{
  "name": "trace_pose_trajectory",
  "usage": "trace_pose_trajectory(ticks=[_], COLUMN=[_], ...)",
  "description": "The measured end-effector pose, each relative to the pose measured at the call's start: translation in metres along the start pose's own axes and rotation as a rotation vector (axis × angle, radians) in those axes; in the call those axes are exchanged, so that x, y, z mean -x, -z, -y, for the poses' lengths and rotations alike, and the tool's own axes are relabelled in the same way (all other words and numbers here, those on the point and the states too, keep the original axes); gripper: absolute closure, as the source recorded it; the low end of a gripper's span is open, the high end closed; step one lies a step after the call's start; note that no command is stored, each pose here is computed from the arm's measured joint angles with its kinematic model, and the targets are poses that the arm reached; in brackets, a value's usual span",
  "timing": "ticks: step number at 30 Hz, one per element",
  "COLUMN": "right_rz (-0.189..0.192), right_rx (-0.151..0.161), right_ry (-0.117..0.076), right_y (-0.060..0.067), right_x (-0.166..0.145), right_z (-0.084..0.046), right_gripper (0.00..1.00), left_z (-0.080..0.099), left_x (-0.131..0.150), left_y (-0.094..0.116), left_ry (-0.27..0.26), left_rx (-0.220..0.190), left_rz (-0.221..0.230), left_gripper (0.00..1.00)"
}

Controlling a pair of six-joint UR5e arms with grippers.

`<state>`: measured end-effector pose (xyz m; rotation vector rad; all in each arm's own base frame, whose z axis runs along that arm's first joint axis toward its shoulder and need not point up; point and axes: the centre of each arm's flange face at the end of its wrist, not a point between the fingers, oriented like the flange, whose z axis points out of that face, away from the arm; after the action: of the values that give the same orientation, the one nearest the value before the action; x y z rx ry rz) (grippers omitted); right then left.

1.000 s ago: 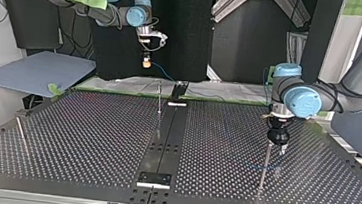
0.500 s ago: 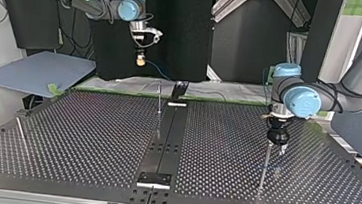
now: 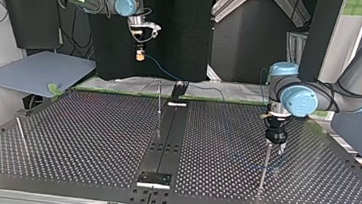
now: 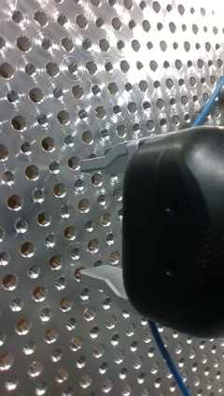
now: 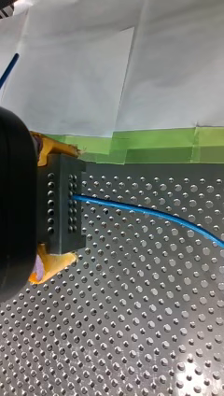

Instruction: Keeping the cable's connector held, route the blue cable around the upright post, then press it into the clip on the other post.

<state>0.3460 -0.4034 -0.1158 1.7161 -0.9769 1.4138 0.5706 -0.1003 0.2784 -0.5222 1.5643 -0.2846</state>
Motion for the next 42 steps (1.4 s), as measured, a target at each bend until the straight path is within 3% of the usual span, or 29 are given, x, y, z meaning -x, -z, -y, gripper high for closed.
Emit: trace_pose_trajectory(ticks=[15,29,42], right_rz=[-0.003,-0.003,-0.002], right_rx=[0.005,0.007,0.008], right_ry=[-0.002,0.000,0.002], right_y=[-0.002,-0.002,-0.002], right_x=[0.000,0.000,0.000], right_z=[-0.005,-0.006,-0.006], right_gripper=[1.00,1.00,1.00], left_z=[0.002,0.001,0.001], left_x=[0.000,-0.009,-0.016], left_y=[0.001,0.012,0.019], left_ry=[0.130,0.224,0.332], left_rx=[-0.007,0.040,0.081], left_rz=[-0.005,-0.078,-0.099], left_gripper=[0.01,0.01,0.01])
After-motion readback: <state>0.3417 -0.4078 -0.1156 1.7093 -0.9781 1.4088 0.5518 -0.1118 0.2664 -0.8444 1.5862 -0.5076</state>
